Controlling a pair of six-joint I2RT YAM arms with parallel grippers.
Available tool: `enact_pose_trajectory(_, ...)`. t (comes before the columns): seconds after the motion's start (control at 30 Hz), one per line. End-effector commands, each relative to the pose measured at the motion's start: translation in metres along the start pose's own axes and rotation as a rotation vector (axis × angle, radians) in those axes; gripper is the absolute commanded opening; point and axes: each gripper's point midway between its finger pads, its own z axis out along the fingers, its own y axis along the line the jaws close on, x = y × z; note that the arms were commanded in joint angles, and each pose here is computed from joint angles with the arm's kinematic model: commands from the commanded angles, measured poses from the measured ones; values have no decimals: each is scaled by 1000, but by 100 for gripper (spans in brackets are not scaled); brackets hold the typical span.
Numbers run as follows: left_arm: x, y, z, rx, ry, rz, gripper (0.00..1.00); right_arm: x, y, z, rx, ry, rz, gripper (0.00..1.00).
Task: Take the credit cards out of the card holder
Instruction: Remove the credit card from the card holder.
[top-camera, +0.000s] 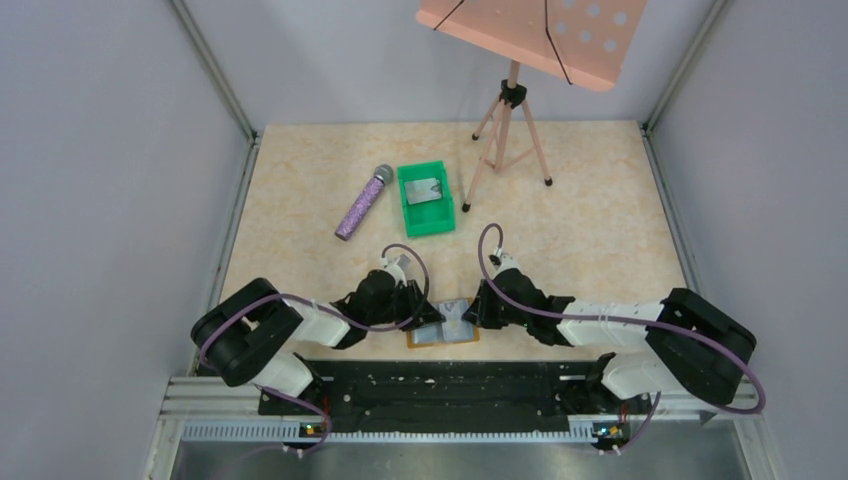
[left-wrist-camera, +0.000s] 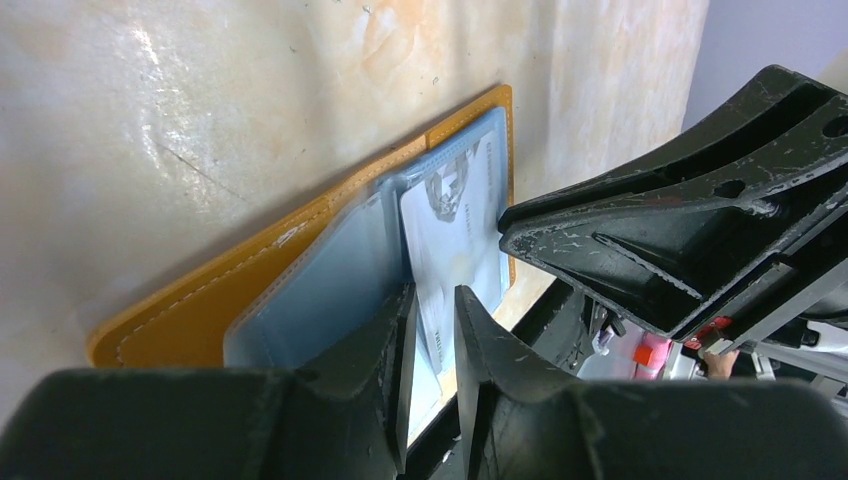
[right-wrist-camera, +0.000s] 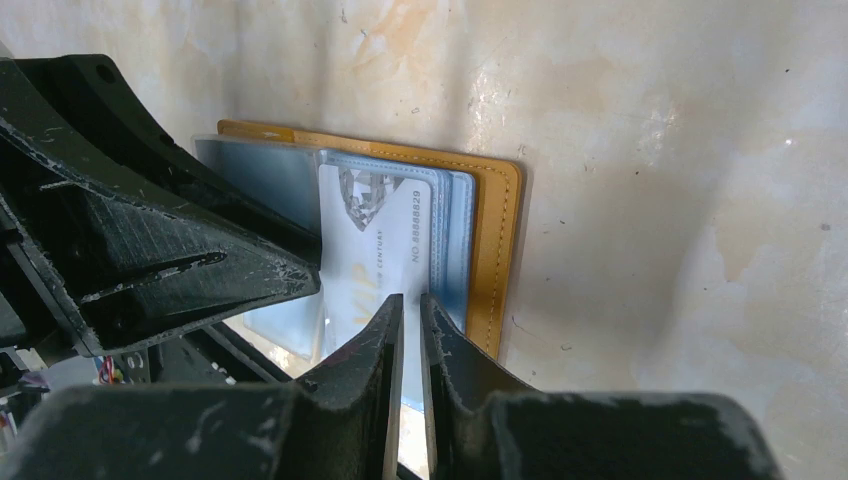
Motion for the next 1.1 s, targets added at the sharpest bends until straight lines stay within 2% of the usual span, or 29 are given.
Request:
enact_pose_trajectory(0.0, -3, 5, -2, -29, -33, 11, 27, 22, -31, 2, 96, 66, 3, 11)
enact_pose_trajectory(0.47, -10, 12, -9, -132, -64, 62, 32, 20, -30, -1, 96, 61, 4, 11)
enact_pose_trajectory(0.83, 1, -4, 3, 16, -20, 21, 31, 27, -26, 1, 57, 83, 26, 10)
enact_pose_trajectory(1.07, 3, 0, 4, 10, -16, 11, 29, 28, -26, 0, 53, 86, 32, 8)
